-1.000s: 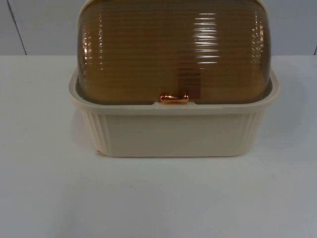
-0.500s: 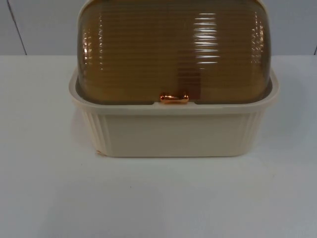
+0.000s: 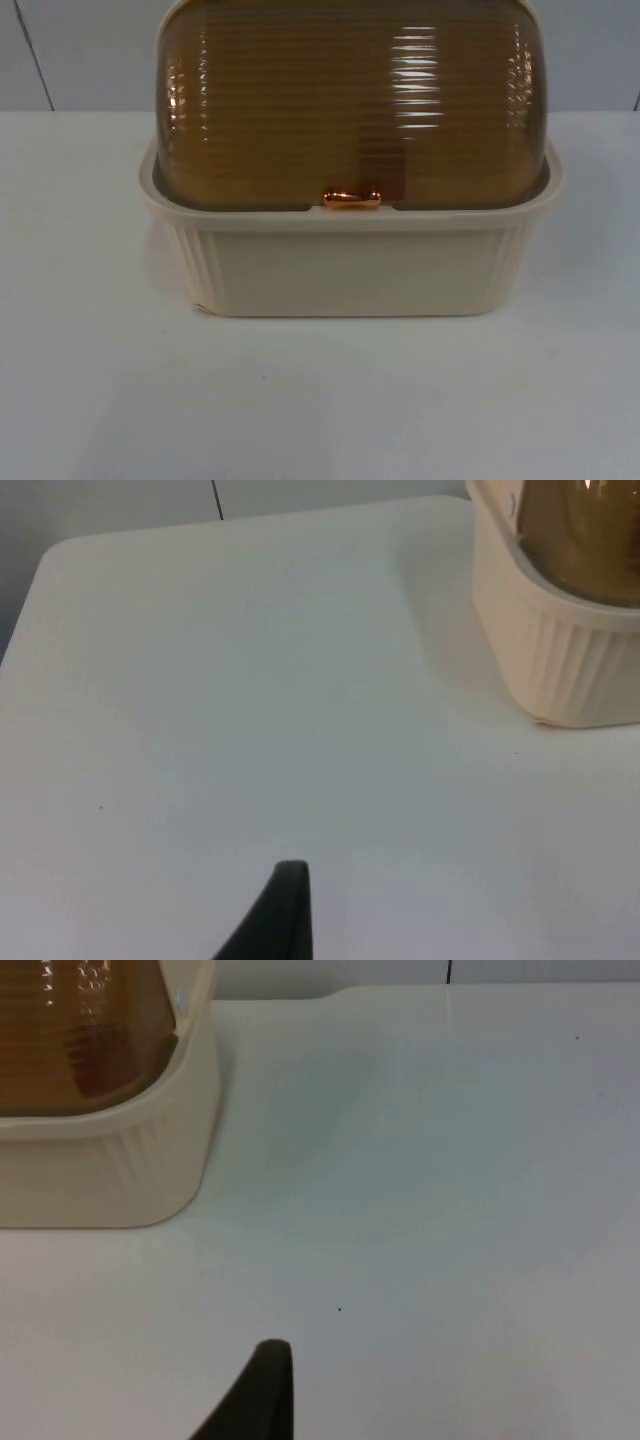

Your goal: Open the box lid with the left hand, place the block into the box with the right hand, then close the box lid with the left hand.

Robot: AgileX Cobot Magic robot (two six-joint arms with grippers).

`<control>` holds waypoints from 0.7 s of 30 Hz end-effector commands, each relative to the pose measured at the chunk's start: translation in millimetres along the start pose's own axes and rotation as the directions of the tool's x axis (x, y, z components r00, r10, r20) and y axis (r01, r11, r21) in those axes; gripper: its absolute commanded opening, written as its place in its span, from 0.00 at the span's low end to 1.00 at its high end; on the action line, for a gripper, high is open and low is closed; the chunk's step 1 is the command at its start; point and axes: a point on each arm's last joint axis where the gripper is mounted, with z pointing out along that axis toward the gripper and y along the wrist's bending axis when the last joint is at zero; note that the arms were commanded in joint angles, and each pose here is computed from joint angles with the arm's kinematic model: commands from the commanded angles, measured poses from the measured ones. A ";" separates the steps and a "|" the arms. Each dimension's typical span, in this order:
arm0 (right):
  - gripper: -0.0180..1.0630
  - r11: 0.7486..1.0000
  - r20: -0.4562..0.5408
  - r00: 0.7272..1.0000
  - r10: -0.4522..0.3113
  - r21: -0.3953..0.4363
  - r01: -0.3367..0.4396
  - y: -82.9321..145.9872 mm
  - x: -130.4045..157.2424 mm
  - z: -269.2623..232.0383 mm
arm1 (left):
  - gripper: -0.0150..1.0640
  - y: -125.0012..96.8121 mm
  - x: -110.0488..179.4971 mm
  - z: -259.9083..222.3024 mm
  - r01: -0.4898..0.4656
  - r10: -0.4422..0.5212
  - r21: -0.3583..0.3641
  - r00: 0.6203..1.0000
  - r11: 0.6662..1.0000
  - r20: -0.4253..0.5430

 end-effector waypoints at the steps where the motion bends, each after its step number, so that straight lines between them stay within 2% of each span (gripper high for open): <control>1: 0.99 1.000 0.006 1.000 0.000 -0.006 0.000 0.5 -0.1 -0.6 | 0.98 0.3 1.0 0.6 0.013 -0.013 -0.015 1.000 1.000 0.000; 5: 0.99 1.000 0.006 1.000 0.000 -0.006 0.000 0.5 -0.1 -0.6 | 0.98 0.1 0.9 0.6 0.035 -0.035 -0.057 0.999 0.998 0.000; 21: 0.99 1.000 0.006 1.000 0.002 -0.002 -0.002 0.5 0.0 -0.6 | 0.98 0.1 0.9 0.6 0.026 -0.026 -0.044 1.000 0.999 0.000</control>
